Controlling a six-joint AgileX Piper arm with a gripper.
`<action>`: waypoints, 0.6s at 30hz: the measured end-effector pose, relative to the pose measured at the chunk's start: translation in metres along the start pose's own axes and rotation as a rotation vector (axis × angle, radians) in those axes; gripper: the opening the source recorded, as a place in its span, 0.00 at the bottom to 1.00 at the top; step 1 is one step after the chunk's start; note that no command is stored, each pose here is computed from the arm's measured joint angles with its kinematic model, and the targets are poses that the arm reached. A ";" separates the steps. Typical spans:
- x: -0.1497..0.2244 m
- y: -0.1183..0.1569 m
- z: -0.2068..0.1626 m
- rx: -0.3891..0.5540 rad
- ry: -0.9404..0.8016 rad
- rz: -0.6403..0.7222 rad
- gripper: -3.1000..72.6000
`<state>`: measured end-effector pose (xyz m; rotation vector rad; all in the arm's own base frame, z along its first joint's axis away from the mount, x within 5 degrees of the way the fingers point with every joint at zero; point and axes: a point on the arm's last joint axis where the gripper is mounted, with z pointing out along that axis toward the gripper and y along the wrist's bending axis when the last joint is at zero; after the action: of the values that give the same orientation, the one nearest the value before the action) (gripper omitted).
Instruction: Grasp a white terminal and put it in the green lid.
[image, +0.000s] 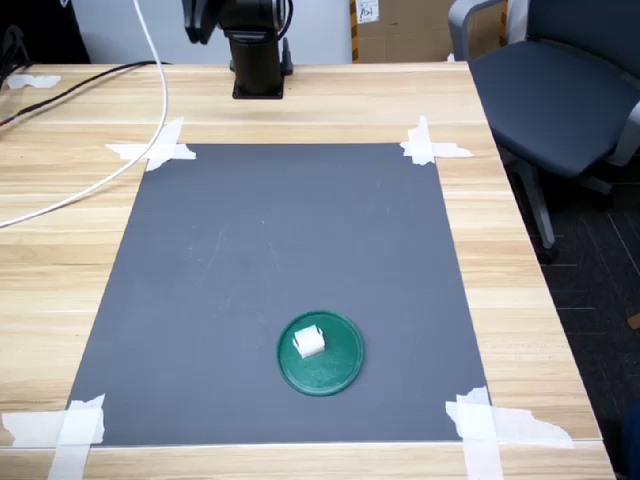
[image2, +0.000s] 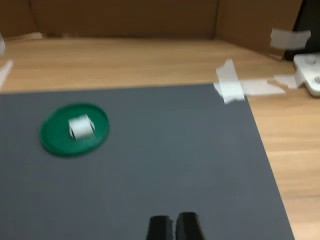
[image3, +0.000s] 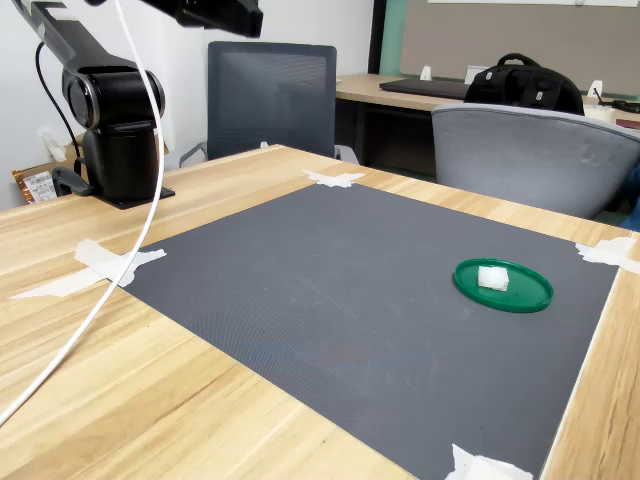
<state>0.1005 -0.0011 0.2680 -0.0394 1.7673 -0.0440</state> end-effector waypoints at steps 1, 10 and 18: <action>0.004 0.000 -0.002 0.000 0.001 -0.015 0.00; 0.033 0.003 -0.019 -0.003 -0.032 -0.066 0.00; 0.060 0.005 -0.029 -0.010 -0.040 -0.077 0.00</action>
<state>0.0607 0.0015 0.2146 -0.1150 1.7253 -0.0894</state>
